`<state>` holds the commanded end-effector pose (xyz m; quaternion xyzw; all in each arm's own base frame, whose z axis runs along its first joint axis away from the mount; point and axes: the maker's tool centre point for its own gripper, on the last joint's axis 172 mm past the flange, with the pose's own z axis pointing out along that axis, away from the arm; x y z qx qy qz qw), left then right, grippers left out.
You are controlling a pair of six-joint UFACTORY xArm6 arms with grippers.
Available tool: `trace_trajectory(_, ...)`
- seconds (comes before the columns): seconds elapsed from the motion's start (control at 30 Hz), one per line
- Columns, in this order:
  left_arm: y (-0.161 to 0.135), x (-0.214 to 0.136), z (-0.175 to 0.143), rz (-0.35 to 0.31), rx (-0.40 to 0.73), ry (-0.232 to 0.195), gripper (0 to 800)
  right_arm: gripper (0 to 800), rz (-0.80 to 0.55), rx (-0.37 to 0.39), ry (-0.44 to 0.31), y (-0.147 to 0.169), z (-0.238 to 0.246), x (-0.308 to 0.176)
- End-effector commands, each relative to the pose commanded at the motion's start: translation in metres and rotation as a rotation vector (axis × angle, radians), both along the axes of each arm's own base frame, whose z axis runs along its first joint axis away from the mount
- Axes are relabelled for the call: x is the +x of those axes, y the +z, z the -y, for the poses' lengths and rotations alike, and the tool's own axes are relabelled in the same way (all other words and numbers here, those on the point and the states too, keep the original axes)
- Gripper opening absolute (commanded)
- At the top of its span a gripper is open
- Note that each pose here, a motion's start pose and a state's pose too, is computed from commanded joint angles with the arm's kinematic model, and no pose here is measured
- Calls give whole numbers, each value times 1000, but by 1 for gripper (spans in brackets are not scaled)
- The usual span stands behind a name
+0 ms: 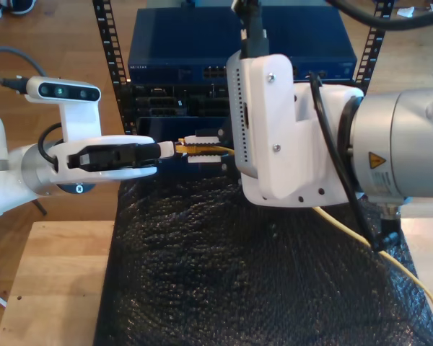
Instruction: Grab the cable and plug it in
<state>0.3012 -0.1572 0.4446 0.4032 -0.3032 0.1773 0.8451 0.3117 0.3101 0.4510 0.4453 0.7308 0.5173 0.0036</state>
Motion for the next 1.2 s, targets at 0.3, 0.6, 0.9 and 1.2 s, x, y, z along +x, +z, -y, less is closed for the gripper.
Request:
trace_trajectory(0.3, 4, -5, -2, -4, -11, -23, 597, 10, -2, 0, 0, 0, 0, 0)
trace_trajectory(0.6, 3, -1, -1, 2, 2, -4, 799, 2, -17, 19, -3, 1, -1, -1)
trace_trajectory(0.9, -7, 23, -3, 37, 101, 129, 800, 0, -101, -10, 17, -24, -6, -2)
trace_trajectory(1.2, -7, 47, -7, 107, 213, 257, 800, 0, -311, -81, -82, -75, 50, 16)
